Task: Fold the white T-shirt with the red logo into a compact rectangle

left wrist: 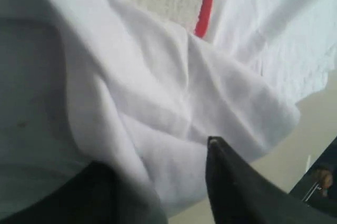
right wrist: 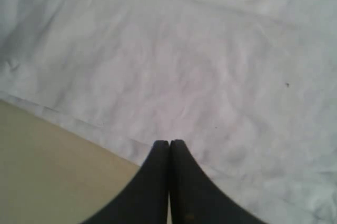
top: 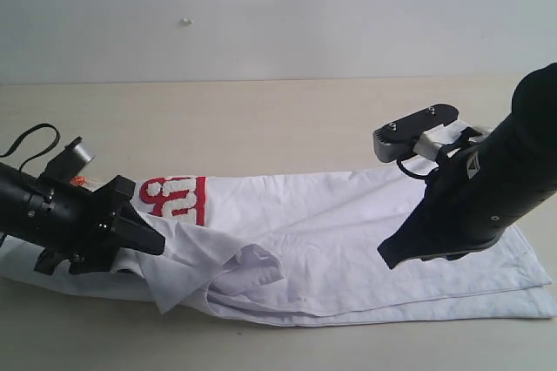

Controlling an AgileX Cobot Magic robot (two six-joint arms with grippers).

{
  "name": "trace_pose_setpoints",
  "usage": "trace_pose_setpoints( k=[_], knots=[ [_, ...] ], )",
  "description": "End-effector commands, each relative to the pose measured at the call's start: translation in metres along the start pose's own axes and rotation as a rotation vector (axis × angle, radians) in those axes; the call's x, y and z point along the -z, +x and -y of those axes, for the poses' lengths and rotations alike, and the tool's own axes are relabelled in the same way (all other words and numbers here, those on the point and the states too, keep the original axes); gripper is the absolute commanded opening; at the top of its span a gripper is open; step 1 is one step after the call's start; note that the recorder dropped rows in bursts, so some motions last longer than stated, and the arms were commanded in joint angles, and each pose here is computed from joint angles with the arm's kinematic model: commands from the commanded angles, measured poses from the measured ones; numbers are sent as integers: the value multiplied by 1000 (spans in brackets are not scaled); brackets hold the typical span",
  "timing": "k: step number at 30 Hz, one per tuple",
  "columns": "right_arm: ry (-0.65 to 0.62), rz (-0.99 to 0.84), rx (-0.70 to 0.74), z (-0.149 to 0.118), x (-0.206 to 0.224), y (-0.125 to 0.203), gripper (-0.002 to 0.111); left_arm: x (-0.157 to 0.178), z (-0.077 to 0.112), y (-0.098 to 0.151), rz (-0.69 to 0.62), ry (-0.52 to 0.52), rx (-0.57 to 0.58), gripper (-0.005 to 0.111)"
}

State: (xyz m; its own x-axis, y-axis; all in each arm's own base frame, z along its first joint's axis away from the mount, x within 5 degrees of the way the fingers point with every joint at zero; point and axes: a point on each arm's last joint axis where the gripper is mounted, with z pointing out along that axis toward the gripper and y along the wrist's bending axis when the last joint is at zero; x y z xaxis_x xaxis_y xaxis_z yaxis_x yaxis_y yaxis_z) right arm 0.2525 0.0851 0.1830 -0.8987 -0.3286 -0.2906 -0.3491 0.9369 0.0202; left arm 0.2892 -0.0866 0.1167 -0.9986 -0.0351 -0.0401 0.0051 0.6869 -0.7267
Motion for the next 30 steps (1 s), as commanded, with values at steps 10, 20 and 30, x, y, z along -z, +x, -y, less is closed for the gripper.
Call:
trace_pose_setpoints(
  k=[10,20,30],
  knots=[
    [-14,11,-15,-1,0,0,0,-10,8,-20,179,270,105,1],
    [-14,11,-15,-1,0,0,0,-7,7,-34,313,245,54,65],
    [-13,21,-15,-1,0,-1,0,-7,19,-45,289,360,1,50]
  ],
)
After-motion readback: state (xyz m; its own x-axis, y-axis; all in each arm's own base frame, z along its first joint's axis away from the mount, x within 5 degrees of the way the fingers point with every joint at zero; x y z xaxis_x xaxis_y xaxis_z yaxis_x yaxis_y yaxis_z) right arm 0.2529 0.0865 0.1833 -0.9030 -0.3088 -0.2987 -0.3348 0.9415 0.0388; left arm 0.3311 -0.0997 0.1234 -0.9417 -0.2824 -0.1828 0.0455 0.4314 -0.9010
